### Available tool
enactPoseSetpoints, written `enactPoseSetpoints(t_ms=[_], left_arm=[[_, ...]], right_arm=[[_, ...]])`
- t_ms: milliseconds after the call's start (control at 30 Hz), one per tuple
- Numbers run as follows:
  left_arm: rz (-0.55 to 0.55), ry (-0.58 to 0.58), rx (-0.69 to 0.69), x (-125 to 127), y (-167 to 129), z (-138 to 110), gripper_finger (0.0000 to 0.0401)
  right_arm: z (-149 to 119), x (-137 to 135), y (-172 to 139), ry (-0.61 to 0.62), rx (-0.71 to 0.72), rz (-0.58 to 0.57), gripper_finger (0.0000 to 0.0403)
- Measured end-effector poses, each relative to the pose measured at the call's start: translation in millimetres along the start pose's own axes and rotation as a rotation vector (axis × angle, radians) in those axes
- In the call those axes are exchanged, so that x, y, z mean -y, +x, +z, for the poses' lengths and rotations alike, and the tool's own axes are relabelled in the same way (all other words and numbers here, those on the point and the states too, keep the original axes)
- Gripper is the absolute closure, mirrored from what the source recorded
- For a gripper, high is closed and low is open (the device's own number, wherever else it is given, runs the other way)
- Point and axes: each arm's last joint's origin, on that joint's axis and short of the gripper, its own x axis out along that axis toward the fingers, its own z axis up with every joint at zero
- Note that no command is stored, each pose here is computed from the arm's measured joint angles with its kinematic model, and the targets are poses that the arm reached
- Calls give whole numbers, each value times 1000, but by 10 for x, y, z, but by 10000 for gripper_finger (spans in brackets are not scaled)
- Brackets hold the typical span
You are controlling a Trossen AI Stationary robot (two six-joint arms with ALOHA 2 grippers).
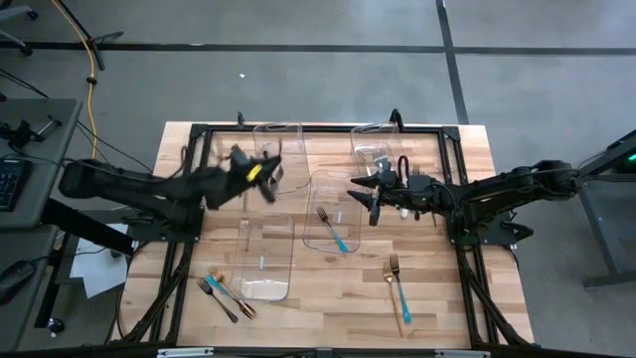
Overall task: Sort silverware by color (type)
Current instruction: Put the black fork into the top left transparent bin
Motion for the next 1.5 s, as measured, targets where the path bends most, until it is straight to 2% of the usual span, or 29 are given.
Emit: enactPoseSetpoints(t_ms=[133, 233, 300, 467, 667, 767, 1000, 1367, 1500], left_arm=[[138, -11, -200, -115, 337, 239, 401], [227, -54, -349, -241, 576, 210, 401], [256, -99, -433, -324, 711, 110, 401], [254, -195, -611, -470, 1006, -250, 401], [338, -256, -739, -689, 1238, -607, 400], [343, -289, -800, -773, 1307, -747, 400], [354, -291, -844, -811, 1348, -863, 399], [318, -252, -854, -804, 1347, -856, 343], [302, -251, -821, -804, 1313, -745, 329]], right_arm=[[1, 0, 0, 12, 1, 0, 231], [2, 0, 0, 62, 2, 0, 231], [1, 0, 0, 94, 1, 0, 231], [-22, 2, -1, 129, -22, -4, 231], [-31, 2, -1, 148, -31, -6, 231], [-31, 2, -1, 147, -31, -6, 231], [-31, 3, -1, 140, -31, -6, 231], [-31, 3, -1, 140, -31, -6, 231], [-31, 3, -1, 140, -31, -6, 231]])
